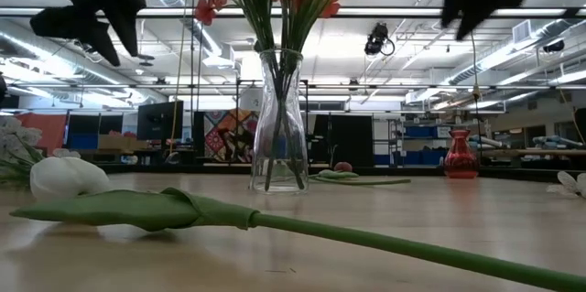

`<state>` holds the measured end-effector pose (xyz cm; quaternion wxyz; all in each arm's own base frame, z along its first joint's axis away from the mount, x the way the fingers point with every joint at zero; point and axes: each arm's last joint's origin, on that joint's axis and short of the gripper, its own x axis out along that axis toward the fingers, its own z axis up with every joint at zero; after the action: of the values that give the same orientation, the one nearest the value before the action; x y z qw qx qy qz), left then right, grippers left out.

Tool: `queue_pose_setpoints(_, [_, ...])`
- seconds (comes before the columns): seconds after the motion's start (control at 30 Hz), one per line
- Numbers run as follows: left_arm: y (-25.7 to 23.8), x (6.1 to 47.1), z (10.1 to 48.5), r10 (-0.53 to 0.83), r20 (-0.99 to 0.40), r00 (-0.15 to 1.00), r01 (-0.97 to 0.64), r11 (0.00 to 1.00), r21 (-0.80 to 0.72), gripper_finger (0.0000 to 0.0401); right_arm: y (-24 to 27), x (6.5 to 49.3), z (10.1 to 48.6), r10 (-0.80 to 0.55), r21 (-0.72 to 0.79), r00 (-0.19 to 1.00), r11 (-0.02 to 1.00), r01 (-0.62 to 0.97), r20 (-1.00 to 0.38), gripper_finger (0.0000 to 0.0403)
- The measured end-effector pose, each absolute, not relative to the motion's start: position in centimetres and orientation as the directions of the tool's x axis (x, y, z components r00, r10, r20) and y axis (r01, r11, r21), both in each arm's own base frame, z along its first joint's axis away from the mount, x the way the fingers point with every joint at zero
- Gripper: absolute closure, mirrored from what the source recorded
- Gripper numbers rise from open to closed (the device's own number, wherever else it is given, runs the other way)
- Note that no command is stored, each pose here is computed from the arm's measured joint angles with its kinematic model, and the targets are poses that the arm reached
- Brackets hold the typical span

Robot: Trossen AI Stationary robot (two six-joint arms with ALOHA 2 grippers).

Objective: Sort flowers into vase by color
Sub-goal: Put the bottom white flower into the transparent vase

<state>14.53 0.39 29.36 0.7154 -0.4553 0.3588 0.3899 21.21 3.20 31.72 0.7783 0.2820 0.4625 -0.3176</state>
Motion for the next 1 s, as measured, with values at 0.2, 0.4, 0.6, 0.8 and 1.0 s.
queue_pose_setpoints(0.2, [-0.9,15.7,28.1,0.18,-0.83,0.528,-0.829,0.322,-0.457,0.0243,3.9,20.0,27.8,-0.068,0.301,0.419,0.594,0.746,-0.905,0.0188])
queue_pose_setpoints(0.4, [-2.2,15.8,25.6,0.147,-0.835,0.531,-0.824,0.321,-0.467,0.0243,7.2,20.4,23.7,0.083,0.492,0.541,0.546,0.678,-0.837,0.0195])
queue_pose_setpoints(0.6, [-3.5,15.8,24.0,0.106,-0.829,0.549,-0.818,0.271,-0.507,0.0243,10.9,19.2,21.6,0.139,0.479,0.468,0.427,0.767,-0.873,0.0216])
queue_pose_setpoints(0.8, [-4.3,15.6,24.0,0.08,-0.824,0.561,-0.801,0.306,-0.515,0.0243,15.7,18.8,22.2,0.194,0.587,0.56,0.392,0.709,-0.806,0.0227])
queue_pose_setpoints(1.0, [-4.3,15.6,24.0,0.088,-0.822,0.562,-0.775,0.404,-0.486,0.0243,20.2,19.0,20.4,0.22,0.655,0.617,0.267,0.707,-0.756,0.023])
